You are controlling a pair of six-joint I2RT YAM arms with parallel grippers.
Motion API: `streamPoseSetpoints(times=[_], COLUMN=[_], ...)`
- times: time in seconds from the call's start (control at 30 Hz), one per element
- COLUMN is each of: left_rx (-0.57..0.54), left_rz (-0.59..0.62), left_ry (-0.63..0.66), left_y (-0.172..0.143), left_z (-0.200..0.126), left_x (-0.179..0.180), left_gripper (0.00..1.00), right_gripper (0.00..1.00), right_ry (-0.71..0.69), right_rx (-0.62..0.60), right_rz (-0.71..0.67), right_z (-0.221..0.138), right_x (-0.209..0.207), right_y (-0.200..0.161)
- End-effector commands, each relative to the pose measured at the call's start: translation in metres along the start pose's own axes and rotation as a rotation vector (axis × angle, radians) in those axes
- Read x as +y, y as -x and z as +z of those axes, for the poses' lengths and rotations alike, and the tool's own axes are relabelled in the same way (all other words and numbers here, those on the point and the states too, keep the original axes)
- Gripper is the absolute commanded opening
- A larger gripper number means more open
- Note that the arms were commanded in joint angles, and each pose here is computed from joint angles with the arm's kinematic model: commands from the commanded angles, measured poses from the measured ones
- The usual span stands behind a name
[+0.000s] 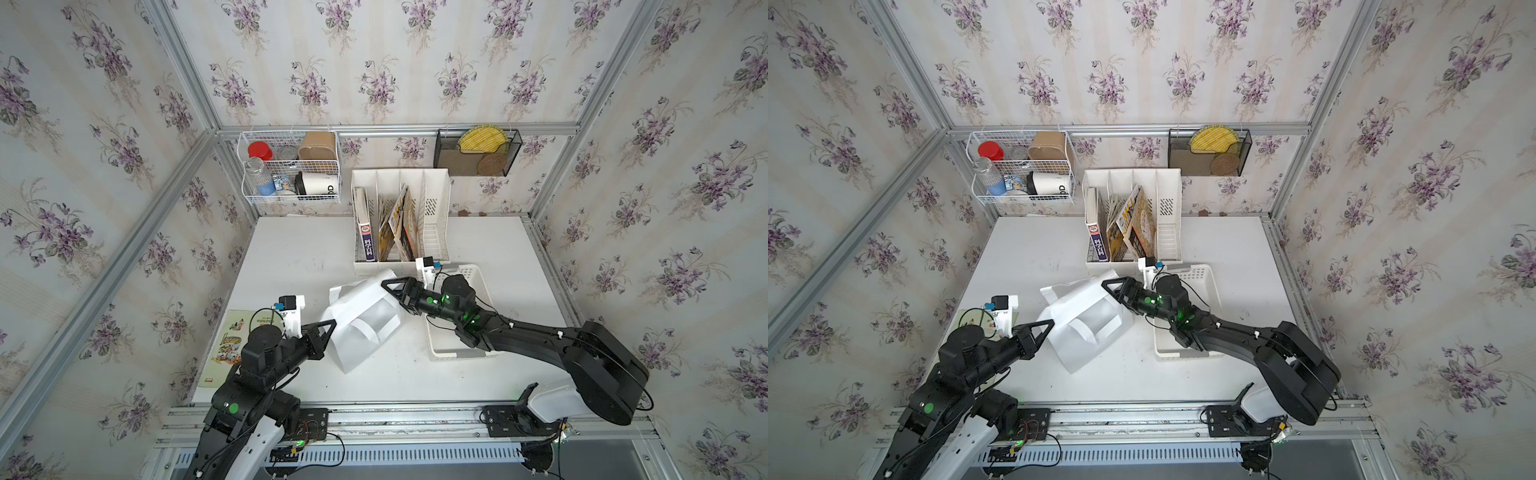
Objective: Place the ice pack in the delivery bag
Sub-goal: Seal the adhesive seal in the delivery bag.
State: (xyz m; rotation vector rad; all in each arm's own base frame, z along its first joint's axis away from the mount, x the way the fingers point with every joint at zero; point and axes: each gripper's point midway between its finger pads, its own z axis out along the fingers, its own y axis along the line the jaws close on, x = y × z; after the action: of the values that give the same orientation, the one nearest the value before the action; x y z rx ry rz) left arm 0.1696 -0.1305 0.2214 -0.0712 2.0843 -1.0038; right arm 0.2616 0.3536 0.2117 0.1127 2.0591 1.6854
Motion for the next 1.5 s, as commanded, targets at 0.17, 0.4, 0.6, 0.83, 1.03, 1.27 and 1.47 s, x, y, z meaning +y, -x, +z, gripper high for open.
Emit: streamPoseSetpoints(times=[0.17, 0.4, 0.6, 0.83, 1.03, 1.27, 1.47], left_rx=[0.111, 0.112, 0.097, 0.094, 0.083, 0.075, 0.043], left_rz=[-0.011, -0.013, -0.017, -0.025, -0.029, -0.036, -0.03], left_ry=[0.06, 0.066, 0.078, 0.083, 0.078, 0.076, 0.09], left_y=[-0.024, -0.023, -0.019, -0.019, -0.016, -0.014, -0.007], left_z=[-0.003, -0.005, -0.006, -0.006, -0.009, -0.01, -0.018], left_x=[0.013, 0.013, 0.013, 0.014, 0.011, 0.01, 0.008], left_gripper=[0.0, 0.0, 0.0, 0.0, 0.05, 0.1, 0.35], right_gripper=[0.67, 0.48, 0.33, 0.24, 0.13, 0.05, 0.07], right_ry=[0.022, 0.035, 0.006, -0.003, -0.012, -0.016, -0.024], right_rx=[-0.043, -0.032, -0.033, -0.039, -0.042, -0.045, -0.045], right_rz=[-0.042, -0.051, -0.061, -0.077, -0.082, -0.083, -0.08], right_z=[-0.002, 0.007, 0.008, 0.008, 0.009, 0.012, 0.013], right_x=[0.008, 0.014, 0.007, 0.006, 0.002, -0.002, -0.005], right_y=[0.008, 0.011, 0.011, 0.012, 0.012, 0.013, 0.013])
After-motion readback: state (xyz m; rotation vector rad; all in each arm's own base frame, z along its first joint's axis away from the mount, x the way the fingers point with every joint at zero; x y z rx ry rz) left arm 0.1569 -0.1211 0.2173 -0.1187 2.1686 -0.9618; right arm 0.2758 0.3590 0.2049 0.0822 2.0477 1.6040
